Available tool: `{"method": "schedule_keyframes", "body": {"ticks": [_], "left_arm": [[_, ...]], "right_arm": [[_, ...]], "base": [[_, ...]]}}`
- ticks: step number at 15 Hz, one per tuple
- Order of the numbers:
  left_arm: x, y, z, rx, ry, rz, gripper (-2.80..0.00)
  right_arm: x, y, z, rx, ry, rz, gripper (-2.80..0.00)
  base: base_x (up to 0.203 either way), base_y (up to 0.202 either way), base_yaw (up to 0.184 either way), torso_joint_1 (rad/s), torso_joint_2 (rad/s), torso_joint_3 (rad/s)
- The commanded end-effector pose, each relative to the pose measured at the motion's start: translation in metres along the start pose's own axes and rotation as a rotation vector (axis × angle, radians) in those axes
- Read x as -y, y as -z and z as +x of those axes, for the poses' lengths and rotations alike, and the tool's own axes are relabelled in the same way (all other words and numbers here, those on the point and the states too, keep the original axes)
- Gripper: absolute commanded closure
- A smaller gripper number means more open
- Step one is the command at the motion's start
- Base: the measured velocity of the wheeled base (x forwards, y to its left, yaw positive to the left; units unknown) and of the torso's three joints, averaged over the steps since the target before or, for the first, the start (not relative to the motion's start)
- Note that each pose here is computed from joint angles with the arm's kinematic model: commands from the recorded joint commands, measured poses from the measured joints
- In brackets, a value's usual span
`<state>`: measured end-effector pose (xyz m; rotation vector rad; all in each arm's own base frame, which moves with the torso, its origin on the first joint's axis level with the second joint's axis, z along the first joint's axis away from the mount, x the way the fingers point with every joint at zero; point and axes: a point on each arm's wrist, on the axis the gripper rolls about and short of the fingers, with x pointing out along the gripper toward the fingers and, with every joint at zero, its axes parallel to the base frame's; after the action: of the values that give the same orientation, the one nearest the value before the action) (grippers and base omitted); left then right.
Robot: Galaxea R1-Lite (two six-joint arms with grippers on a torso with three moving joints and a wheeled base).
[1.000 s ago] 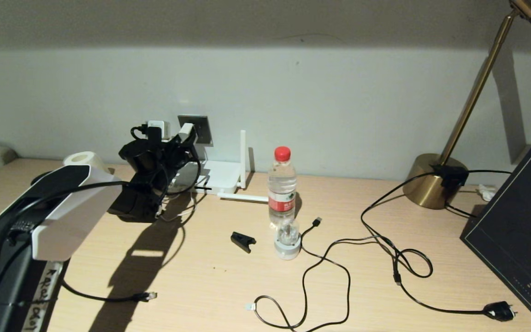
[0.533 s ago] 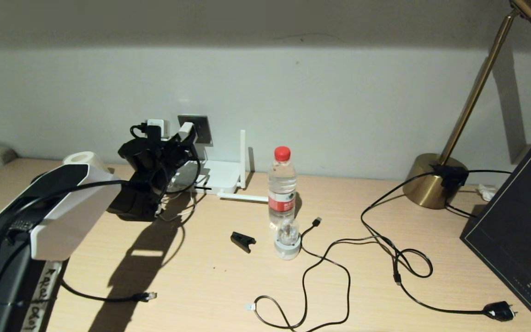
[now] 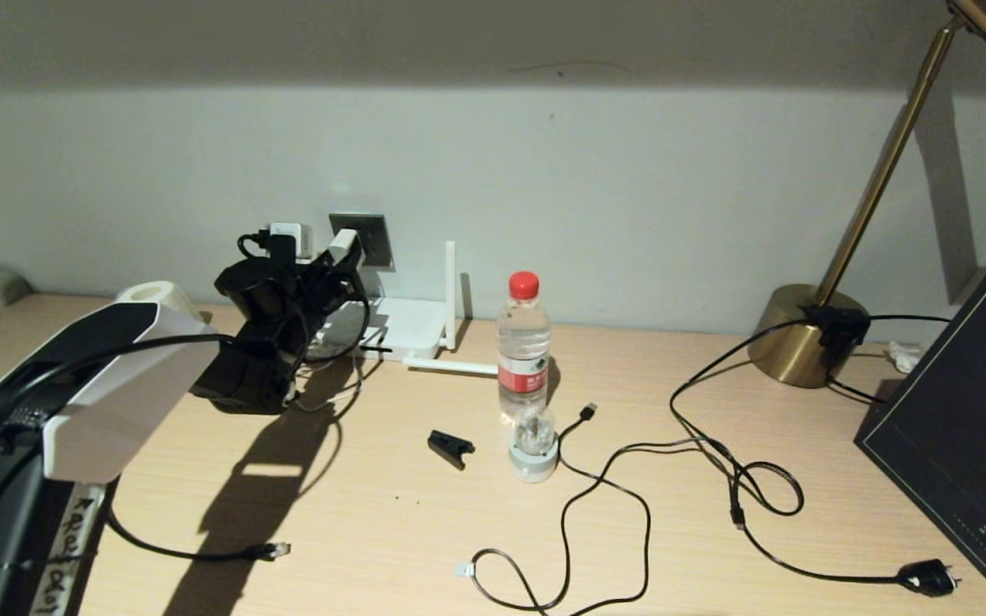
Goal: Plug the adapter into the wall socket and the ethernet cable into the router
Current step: Plug plug into socket
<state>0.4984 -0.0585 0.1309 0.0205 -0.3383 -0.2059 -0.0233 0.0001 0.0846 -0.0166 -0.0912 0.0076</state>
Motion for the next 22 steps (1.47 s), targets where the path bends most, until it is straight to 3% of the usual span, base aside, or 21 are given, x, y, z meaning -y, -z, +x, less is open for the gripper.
{"method": "schedule_keyframes", "body": {"ticks": [1,22], "left_arm": [[-0.0001,-0.0039,-0.0013,0.005,0.0,0.001,0.0],[0.0003,-0.0059,0.0022,-0.008,0.005,-0.001,0.0]], "right_arm": [[-0.0002,0.0099,0.002,-0.036,-0.001,0.0,0.0],[-0.0002,0.0099,0.002,-0.036,-0.001,0.0,0.0]], "base": [[0.0,0.0,0.0,0.0,0.0,0.0],[0.0,0.0,0.0,0.0,0.0,0.0]]}}
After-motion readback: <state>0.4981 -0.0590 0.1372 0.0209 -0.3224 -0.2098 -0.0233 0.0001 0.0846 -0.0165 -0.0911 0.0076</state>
